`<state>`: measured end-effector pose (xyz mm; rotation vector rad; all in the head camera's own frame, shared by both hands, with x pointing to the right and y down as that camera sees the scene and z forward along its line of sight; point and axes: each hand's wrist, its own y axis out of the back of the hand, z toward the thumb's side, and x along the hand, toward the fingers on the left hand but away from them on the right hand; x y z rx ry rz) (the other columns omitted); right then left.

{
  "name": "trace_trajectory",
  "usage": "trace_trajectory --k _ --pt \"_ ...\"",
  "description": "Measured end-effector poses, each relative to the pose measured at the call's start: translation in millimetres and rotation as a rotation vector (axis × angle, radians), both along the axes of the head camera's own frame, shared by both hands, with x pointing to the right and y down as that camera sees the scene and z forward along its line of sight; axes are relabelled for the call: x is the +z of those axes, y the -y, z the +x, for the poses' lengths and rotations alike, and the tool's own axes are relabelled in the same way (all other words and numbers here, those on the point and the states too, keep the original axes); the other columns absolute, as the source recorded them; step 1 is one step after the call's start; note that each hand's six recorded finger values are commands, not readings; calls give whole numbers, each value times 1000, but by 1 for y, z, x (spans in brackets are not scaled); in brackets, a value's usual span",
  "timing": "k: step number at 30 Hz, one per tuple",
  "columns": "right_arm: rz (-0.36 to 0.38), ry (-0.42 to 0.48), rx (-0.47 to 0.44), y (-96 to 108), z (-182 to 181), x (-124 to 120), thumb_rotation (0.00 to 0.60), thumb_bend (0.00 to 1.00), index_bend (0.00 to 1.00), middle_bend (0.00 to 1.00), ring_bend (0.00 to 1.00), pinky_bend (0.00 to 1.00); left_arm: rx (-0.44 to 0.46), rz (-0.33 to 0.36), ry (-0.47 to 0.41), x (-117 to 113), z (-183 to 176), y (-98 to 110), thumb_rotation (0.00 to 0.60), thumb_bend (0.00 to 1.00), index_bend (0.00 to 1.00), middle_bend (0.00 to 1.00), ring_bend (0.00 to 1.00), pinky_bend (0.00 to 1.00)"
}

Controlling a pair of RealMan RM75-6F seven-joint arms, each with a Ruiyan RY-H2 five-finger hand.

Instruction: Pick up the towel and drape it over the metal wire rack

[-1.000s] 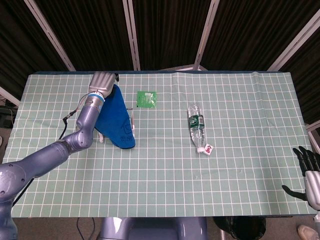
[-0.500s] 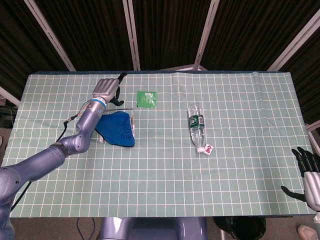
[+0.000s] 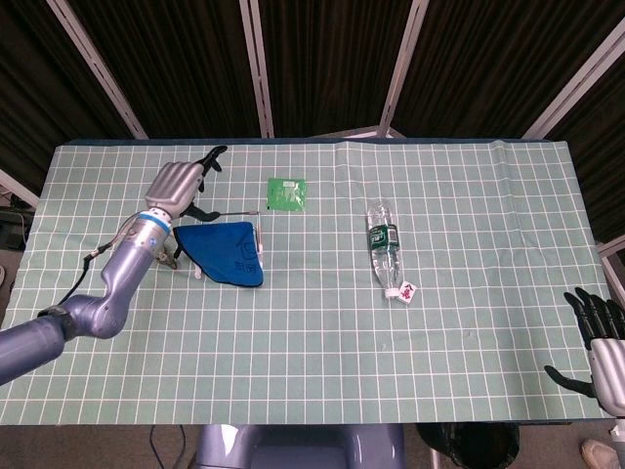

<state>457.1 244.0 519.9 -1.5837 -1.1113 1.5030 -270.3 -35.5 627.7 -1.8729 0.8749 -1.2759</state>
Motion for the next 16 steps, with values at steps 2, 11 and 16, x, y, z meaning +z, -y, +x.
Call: trace_trajectory --k 2,11,16 --pt "11 8 -4 0 0 -3 600 0 0 0 0 0 -4 45 25 -11 -17 -11 600 19 0 0 0 23" --pt "72 20 -33 5 -1 -14 600 0 0 0 0 0 -108 132 96 -56 -103 -106 600 15 0 0 0 0" --pt "91 30 -47 5 -4 -18 600 0 0 0 0 0 -149 130 150 -71 -138 -158 600 13 0 0 0 0"
